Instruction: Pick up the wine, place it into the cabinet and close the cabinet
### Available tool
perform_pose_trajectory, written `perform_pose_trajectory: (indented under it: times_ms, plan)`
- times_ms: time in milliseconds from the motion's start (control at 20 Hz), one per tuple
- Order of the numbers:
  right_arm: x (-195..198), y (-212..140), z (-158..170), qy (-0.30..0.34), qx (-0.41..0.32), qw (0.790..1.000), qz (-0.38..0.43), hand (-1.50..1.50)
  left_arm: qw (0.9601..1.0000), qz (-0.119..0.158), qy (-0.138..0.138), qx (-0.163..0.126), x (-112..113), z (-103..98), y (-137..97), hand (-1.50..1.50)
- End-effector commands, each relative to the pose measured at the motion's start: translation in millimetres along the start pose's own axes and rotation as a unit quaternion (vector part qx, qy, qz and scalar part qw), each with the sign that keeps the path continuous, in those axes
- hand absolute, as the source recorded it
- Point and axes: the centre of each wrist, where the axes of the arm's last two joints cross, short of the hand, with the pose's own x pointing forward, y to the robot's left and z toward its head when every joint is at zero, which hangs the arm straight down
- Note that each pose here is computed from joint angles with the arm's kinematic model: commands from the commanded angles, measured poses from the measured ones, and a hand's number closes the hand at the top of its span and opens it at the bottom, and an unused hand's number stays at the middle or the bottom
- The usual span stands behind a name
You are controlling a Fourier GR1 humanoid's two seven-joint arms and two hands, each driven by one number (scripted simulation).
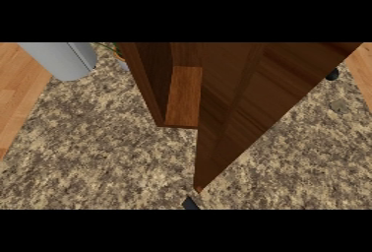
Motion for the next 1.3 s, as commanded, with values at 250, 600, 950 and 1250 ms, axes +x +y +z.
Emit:
perform_pose_trajectory:
  times_ms: [250, 600, 950, 1250]
  plan:
    - [-3, 1, -112, -0.007, -0.069, 0.998, 0.01, 1.5, 0.9999, 0.009, -0.009, -0.008, 19, -3, 16, -1.5]
    - [-2, -41, -178, 0.009, -0.053, 0.998, 0.009, 1.5, 0.9999, -0.003, -0.007, -0.008, 32, 7, 35, -1.5]
    - [-19, -72, -209, 0.078, 0.063, 0.995, -0.023, 1.5, 0.9999, 0.008, -0.005, -0.013, 31, 11, 37, -1.5]
    - [-50, -61, -217, 0.182, 0.253, 0.95, -0.012, 1.5, 0.9999, -0.001, -0.01, -0.01, 40, 7, 48, -1.5]
